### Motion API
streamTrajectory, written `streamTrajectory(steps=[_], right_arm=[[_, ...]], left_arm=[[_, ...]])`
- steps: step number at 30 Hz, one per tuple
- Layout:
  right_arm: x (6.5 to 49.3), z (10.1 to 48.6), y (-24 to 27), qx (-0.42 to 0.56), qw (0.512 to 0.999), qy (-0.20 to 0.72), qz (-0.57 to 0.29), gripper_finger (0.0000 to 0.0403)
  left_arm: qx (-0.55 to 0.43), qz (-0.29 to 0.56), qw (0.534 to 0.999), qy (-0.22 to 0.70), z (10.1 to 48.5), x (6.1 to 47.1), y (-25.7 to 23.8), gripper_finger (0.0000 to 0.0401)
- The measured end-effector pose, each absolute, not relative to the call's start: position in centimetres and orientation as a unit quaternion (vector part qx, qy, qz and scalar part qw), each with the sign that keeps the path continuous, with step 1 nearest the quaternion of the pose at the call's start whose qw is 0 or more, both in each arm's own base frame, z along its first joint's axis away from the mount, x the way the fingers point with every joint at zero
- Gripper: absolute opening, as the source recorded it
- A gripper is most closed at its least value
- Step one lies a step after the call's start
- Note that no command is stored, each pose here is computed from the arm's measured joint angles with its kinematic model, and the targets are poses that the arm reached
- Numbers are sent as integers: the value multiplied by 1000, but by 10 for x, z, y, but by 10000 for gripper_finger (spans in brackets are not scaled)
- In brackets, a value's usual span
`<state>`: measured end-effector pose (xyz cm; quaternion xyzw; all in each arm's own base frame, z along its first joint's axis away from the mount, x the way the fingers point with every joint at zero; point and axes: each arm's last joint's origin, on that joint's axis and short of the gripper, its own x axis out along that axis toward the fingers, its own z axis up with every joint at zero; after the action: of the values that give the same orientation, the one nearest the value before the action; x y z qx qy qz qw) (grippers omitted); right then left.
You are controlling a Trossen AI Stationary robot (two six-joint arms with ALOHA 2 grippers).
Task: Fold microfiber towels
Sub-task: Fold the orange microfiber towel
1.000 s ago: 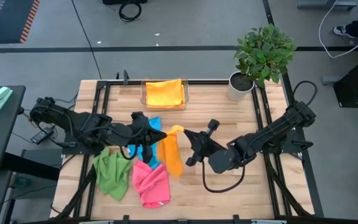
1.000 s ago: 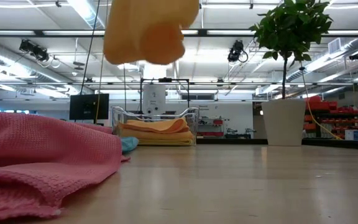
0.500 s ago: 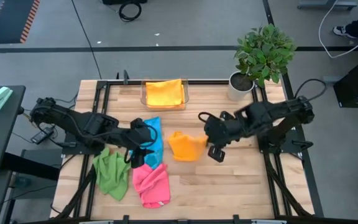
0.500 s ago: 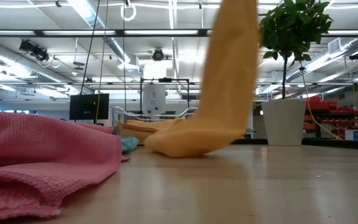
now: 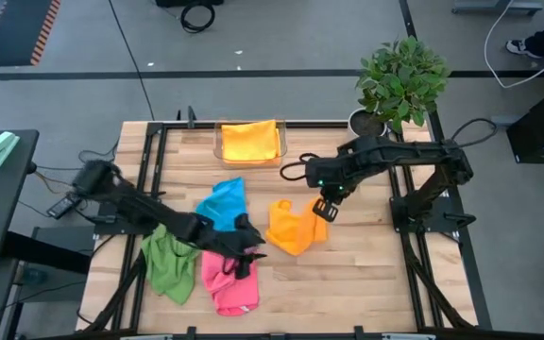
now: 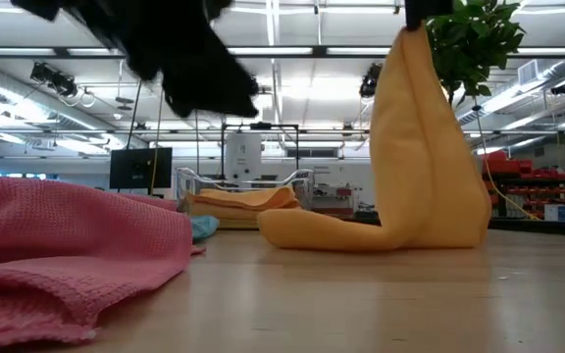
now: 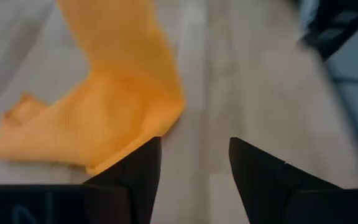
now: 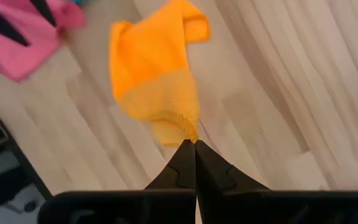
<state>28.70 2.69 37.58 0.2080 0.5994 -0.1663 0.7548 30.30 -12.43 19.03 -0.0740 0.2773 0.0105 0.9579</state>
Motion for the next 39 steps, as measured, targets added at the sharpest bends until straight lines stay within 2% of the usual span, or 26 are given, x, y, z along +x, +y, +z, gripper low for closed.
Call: streamTrajectory(steps=[4,8,11,18,21,24,27,30,31,34,39], right_arm=[[288,365,18,200,743,619,-161,0],[288,355,12,187,732,636,-157,0],[287,350,10,179,727,648,-142,0],[287,344,6,155,726,659,-120,0],[285,346,3,150,725,662,-117,0],[278,350,-2,148,722,665,-118,0],[269,359,-5,143,733,653,-125,0],[253,373,-6,133,753,630,-131,0],[246,378,-6,135,762,620,-132,0],[222,390,-7,150,777,594,-145,0],[182,390,-5,180,784,570,-168,0]], left_arm=[[-21,12,950,311,165,333,-137,178],[70,37,913,401,145,357,-141,187],[96,69,891,439,149,372,-135,204],[189,18,883,430,158,394,-130,222],[159,-24,875,456,148,398,-119,207],[127,-11,871,474,140,400,-110,170],[78,25,873,480,134,404,-98,108],[0,52,873,485,134,407,-85,28],[-28,51,873,484,138,407,-81,16],[-110,8,880,462,175,409,-77,16],[-221,-124,874,414,256,398,-83,7]])
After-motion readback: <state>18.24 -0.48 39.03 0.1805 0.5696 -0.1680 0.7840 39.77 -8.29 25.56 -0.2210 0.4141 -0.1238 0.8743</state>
